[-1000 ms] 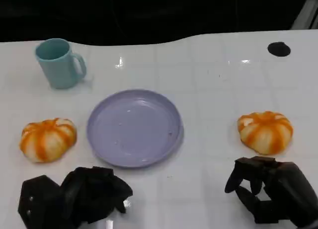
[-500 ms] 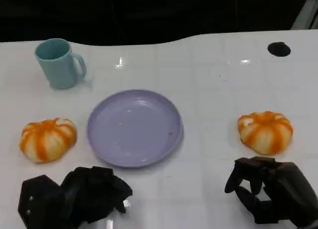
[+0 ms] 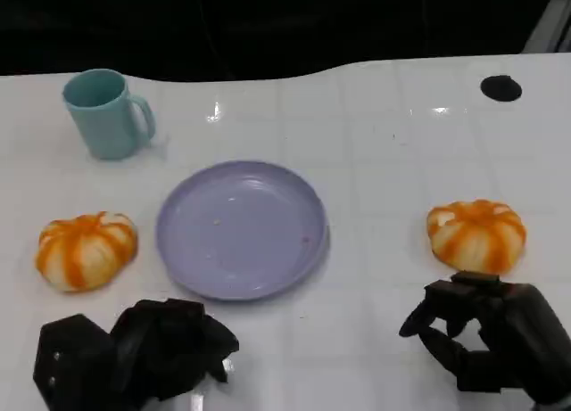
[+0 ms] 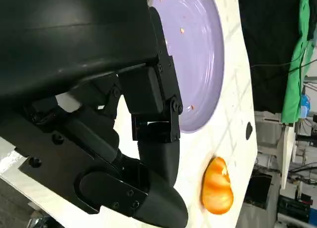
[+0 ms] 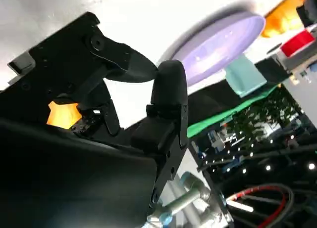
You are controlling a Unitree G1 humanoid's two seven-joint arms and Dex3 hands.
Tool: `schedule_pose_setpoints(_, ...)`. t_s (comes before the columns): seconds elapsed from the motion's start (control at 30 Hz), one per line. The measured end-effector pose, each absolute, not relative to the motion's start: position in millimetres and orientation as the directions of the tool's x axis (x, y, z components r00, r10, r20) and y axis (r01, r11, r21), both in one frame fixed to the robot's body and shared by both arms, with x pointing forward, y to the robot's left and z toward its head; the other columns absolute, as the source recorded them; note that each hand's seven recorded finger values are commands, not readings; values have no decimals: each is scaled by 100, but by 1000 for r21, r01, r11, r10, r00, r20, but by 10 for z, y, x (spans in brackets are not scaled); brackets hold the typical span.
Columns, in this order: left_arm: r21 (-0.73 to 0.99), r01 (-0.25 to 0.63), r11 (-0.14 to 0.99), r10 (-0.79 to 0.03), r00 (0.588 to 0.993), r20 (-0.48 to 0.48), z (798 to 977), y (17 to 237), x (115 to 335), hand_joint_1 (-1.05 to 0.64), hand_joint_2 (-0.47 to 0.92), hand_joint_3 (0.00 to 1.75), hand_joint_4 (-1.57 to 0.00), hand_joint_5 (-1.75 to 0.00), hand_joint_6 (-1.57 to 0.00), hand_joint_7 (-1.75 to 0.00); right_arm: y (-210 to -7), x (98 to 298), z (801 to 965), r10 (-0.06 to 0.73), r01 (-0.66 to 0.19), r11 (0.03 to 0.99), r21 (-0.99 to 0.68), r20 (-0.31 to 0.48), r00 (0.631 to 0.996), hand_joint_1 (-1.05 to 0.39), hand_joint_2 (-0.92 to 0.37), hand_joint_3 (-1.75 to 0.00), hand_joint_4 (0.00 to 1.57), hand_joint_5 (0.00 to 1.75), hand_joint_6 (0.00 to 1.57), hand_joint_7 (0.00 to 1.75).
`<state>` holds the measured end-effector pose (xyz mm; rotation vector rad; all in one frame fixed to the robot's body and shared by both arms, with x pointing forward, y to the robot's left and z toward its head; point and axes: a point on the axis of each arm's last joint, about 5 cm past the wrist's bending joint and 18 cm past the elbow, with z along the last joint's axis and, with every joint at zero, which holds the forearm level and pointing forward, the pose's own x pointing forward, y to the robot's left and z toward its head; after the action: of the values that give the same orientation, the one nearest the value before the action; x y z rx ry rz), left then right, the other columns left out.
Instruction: Grasp the bread from the table and place it into the plate.
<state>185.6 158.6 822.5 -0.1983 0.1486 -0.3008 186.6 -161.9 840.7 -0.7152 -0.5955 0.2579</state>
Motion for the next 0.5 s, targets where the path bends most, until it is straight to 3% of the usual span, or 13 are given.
schedule_pose_setpoints(0.03,-216,279,936,-308,944,-115,8225,1585,1856,-105,66,23,-89,-152,-145,-53,-1626,1871,8413,409,-13,735,-677,428,806,-28,-64,-66,73,108,84,59)
schedule_pose_setpoints(0.1,-216,279,936,-308,944,-115,8225,1584,1856,-104,66,24,-89,-152,-145,-53,-1633,1885,8435,395,6,738,-674,439,807,-33,-82,-32,66,78,79,30)
schedule_pose_setpoints(0.17,-216,279,936,-308,944,-115,8225,1583,1856,-105,66,24,-88,-153,-145,-53,-1631,1910,8478,387,24,736,-677,449,805,-37,-90,-14,59,59,74,14)
schedule_pose_setpoints(0.27,-217,279,936,-308,944,-115,8225,1583,1856,-105,65,24,-88,-153,-145,-54,-1627,1941,8532,378,49,729,-682,461,803,-42,-92,-10,49,41,63,3)
schedule_pose_setpoints(0.5,-217,275,936,-305,945,-116,8223,1588,1857,-105,64,25,-89,-153,-145,-55,-1720,2028,8663,370,101,655,-749,435,821,-48,-92,-5,25,21,39,0)
